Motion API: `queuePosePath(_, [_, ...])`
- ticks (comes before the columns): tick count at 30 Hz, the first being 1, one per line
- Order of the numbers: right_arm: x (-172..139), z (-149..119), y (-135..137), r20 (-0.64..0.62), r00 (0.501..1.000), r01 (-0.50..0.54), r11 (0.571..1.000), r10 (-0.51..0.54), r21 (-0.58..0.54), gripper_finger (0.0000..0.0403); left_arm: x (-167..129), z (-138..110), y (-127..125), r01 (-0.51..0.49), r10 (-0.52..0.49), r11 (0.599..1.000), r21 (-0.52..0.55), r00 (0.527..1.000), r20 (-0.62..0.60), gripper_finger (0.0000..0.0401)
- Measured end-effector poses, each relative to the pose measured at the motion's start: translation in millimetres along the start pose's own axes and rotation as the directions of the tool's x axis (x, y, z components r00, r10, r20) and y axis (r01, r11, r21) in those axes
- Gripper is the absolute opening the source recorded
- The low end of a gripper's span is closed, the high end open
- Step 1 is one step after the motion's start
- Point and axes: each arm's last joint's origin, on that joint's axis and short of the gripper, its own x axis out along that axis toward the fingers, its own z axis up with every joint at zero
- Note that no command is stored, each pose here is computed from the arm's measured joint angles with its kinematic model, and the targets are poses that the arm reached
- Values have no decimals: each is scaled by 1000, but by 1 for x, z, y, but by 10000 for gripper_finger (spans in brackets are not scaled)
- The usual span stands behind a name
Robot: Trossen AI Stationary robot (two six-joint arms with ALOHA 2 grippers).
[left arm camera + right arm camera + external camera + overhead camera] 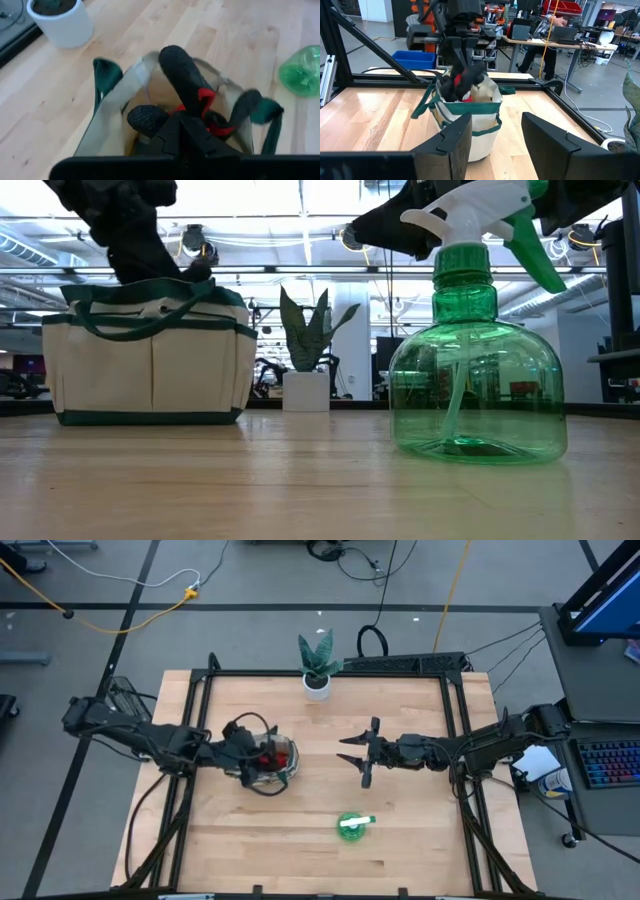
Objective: Pick & Place Garden tools in Gardening bag
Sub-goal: Put the red gloves into the white gardening bag
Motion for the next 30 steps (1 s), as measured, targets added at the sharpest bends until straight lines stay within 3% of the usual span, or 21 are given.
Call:
queuePosePath(12, [0, 0, 0, 1, 1000, 0, 1000, 0, 0, 167, -9, -22, 6, -38, 32, 999, -22, 977, -210, 12])
queuePosePath(19, [0, 0, 0, 1, 1000, 0, 1000, 0, 0, 167, -11, -30, 13, -83, 86, 996, 22, 948, -305, 6])
queuePosePath(30, [0, 0, 0, 1, 1000, 0, 1000, 0, 0, 167, -6, -27, 22, -121, 130, 991, 48, 941, -313, 95])
